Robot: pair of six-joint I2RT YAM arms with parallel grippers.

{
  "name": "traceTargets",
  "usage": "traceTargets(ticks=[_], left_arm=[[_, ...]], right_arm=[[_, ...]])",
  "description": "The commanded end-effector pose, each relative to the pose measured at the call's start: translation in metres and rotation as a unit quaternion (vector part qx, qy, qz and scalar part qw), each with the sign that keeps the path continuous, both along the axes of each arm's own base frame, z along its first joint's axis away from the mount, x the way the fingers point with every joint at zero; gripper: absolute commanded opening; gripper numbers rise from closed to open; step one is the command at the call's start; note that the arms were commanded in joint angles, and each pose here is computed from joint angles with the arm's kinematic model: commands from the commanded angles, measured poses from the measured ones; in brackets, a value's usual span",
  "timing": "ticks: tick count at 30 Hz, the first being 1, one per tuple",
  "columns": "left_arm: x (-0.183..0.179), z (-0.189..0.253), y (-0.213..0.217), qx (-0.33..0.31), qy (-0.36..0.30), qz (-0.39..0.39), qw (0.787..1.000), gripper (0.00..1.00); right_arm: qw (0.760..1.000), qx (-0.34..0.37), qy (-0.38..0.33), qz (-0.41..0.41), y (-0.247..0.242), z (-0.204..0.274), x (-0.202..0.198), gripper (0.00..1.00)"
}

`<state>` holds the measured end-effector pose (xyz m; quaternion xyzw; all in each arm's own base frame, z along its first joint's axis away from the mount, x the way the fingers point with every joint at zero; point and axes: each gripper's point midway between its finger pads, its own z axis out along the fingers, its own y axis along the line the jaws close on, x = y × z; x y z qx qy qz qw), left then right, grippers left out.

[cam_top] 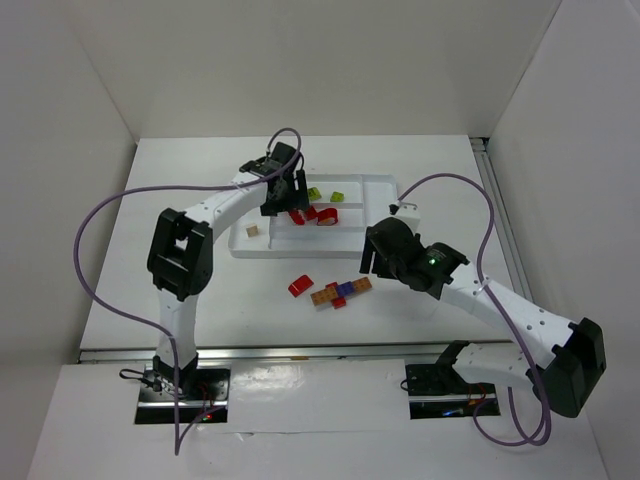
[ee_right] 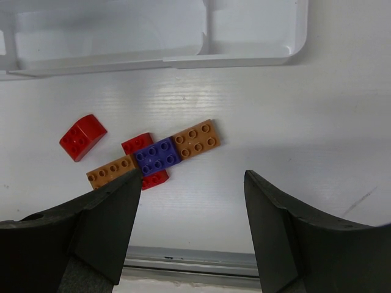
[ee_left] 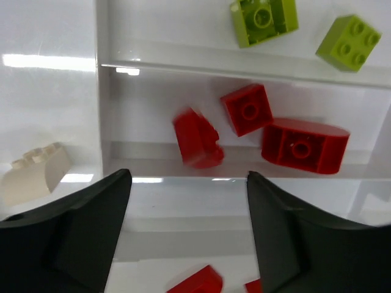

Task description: Sort the legos into containers by color

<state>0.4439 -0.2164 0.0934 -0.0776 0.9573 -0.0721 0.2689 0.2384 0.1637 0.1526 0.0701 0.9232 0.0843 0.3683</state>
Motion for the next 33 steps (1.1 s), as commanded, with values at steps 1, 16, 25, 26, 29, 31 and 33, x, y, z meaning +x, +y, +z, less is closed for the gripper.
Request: traceTargets(ticks=[1,16,25,26,29,31,33], left_arm=[[-0.002,0.018,-0.006,-0.014,-0.015,-0.011,1.0,0.9],[-0.155,0.02,-0.018,0.005,-0.015,-0.163,0.987,0.81],[-0.188,-0.036,-0.031,0.011,0.034,-0.179,0.983,0.85],[-0.189,-0.041,-0.03,0.015,0.04,-0.179,0.983,0.85],[-0.186,-0.051,-0.03,0.022,0.046,-0.172,0.984,0.85],[-0.186,-0.054,-0.033,0.019,0.049,-0.175,0.983,0.85],[-0.185,-0.064,-0.032,0.03,0.058,-0.172,0.983,0.84]], right_arm=[[1.0,0.002,-0.015,-0.019,-0.008,0.01,0.002,0.75],[1.0,0.006,-0.009,-0.008,0.0,0.002,0.004,0.75],[1.0,0.01,-0.007,-0.004,0.003,0.003,0.005,0.75],[1.0,0.01,-0.007,-0.004,0.001,0.002,0.003,0.75],[1.0,0.007,-0.003,-0.004,0.0,0.001,0.002,0.75],[1.0,0.01,-0.003,-0.008,0.001,0.001,0.002,0.75],[1.0,0.014,-0.007,-0.008,0.0,0.004,0.001,0.75]])
